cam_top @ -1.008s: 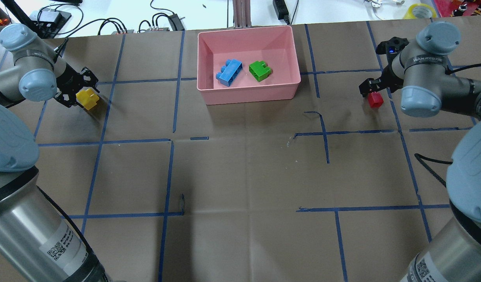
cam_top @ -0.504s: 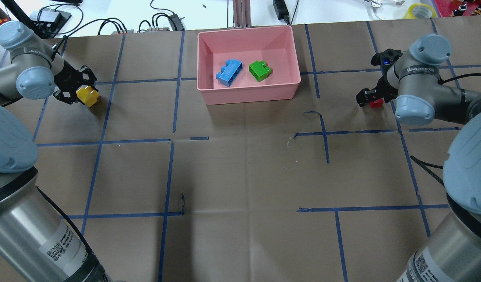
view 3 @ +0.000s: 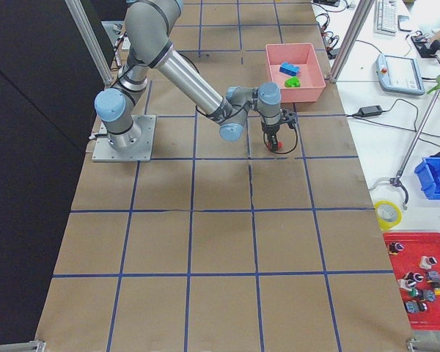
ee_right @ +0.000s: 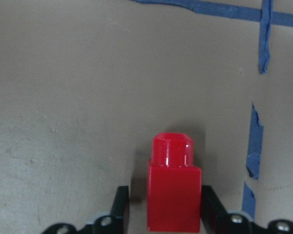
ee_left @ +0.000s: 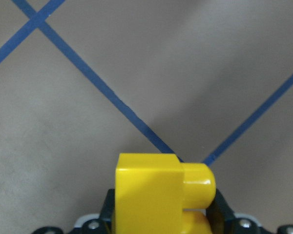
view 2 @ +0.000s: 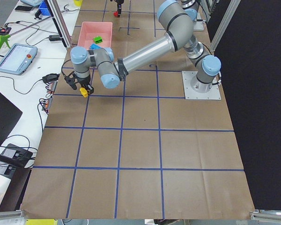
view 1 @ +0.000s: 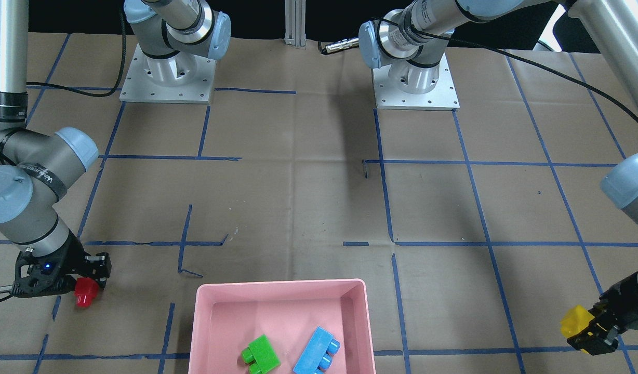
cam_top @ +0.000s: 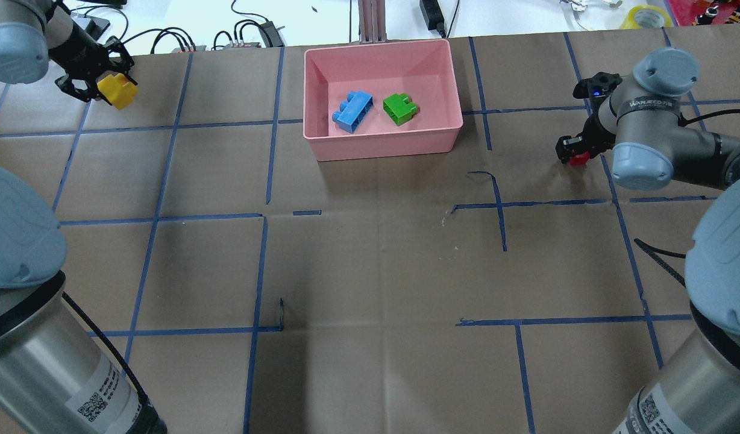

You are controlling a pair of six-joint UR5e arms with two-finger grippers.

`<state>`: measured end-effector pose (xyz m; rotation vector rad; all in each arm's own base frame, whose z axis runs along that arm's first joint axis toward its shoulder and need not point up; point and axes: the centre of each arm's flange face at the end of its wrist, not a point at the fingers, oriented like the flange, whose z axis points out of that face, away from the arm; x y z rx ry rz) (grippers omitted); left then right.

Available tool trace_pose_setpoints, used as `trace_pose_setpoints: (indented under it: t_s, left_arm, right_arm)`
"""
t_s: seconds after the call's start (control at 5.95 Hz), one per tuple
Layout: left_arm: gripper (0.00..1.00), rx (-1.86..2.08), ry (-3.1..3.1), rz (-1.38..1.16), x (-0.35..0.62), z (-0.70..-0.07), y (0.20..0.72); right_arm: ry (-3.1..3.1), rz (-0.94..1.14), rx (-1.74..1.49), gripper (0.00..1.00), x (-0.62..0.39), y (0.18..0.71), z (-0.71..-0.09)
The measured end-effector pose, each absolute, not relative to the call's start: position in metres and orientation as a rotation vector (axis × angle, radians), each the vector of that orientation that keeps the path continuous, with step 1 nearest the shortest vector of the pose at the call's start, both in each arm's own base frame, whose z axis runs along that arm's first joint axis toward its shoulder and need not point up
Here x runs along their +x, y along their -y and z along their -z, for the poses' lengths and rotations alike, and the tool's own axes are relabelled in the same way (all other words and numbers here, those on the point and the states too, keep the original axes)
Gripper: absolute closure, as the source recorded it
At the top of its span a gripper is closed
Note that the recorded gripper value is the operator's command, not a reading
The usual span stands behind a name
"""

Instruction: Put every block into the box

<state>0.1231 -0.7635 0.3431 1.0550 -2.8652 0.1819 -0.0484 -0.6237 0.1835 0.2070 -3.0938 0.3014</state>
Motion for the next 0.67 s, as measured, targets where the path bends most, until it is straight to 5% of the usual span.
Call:
trace_pose_setpoints:
  t_s: [0.34, 0.67]
  left_arm:
    - [0.62, 0.78, 2.943, -0.152, -0.013, -0.394, 0.777]
    - [0.63, 0.489, 2.981, -0.109, -0.151, -0.381, 0.772]
  right_arm:
    - [3.1, -0.283, 0.201, 0.92, -0.049, 0.623, -0.185]
    - [3.078, -0.304, 0.188, 0.91, -0.049, 0.619, -0.245]
